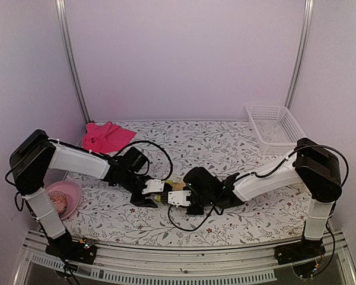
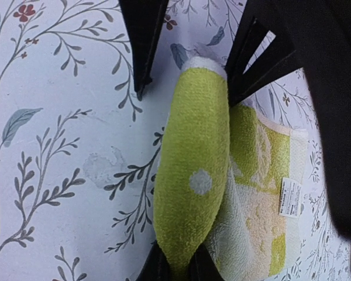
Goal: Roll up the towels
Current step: Roll the towel at the center of the board.
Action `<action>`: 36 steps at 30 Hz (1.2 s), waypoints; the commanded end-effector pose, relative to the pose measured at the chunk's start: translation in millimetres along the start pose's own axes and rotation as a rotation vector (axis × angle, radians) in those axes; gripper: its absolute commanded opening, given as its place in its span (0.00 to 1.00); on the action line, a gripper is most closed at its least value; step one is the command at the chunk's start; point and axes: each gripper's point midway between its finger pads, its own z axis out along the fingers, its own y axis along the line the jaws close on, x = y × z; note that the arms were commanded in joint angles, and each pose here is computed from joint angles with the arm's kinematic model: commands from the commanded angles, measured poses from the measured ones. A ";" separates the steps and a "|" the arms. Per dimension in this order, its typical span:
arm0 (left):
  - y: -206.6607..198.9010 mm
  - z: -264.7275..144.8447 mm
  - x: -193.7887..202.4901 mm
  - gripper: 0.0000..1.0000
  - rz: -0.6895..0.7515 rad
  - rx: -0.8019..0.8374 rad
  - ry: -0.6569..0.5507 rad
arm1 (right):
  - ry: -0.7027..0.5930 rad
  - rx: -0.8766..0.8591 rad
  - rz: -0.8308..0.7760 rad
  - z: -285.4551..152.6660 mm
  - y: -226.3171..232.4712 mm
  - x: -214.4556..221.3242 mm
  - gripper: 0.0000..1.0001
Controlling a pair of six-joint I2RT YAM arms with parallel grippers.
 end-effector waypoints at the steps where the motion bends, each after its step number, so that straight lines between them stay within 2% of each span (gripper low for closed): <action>1: 3.8 -12.9 11.9 0.62 -0.011 -0.078 0.015 | 0.007 -0.112 0.083 -0.9 8.8 3.6 0.04; 4: 11.7 -22.3 11.1 0.71 -0.003 -0.154 -0.015 | 0.002 -0.161 0.114 -2.2 9.8 2.8 0.04; 7: 23.5 -36.5 6.6 0.74 0.018 -0.266 -0.067 | 0.000 -0.220 0.152 -2.3 10.3 1.8 0.04; 10: 30.6 -51.9 1.3 0.74 0.082 -0.389 -0.121 | 0.008 -0.283 0.208 -1.1 8.4 3.1 0.04; 15: 23.1 -68.7 -2.9 0.68 0.228 -0.524 -0.201 | 0.027 -0.396 0.321 1.2 3.1 5.1 0.05; 20: 9.8 -65.5 -3.0 0.66 0.322 -0.552 -0.223 | 0.034 -0.495 0.434 4.8 2.8 10.9 0.06; 29: 1.9 -36.0 -13.5 0.65 0.468 -0.590 -0.152 | 0.047 -0.666 0.571 9.1 6.0 16.1 0.08; 36: 1.1 -26.6 -20.1 0.64 0.518 -0.633 -0.141 | 0.059 -0.740 0.646 12.0 4.0 22.7 0.08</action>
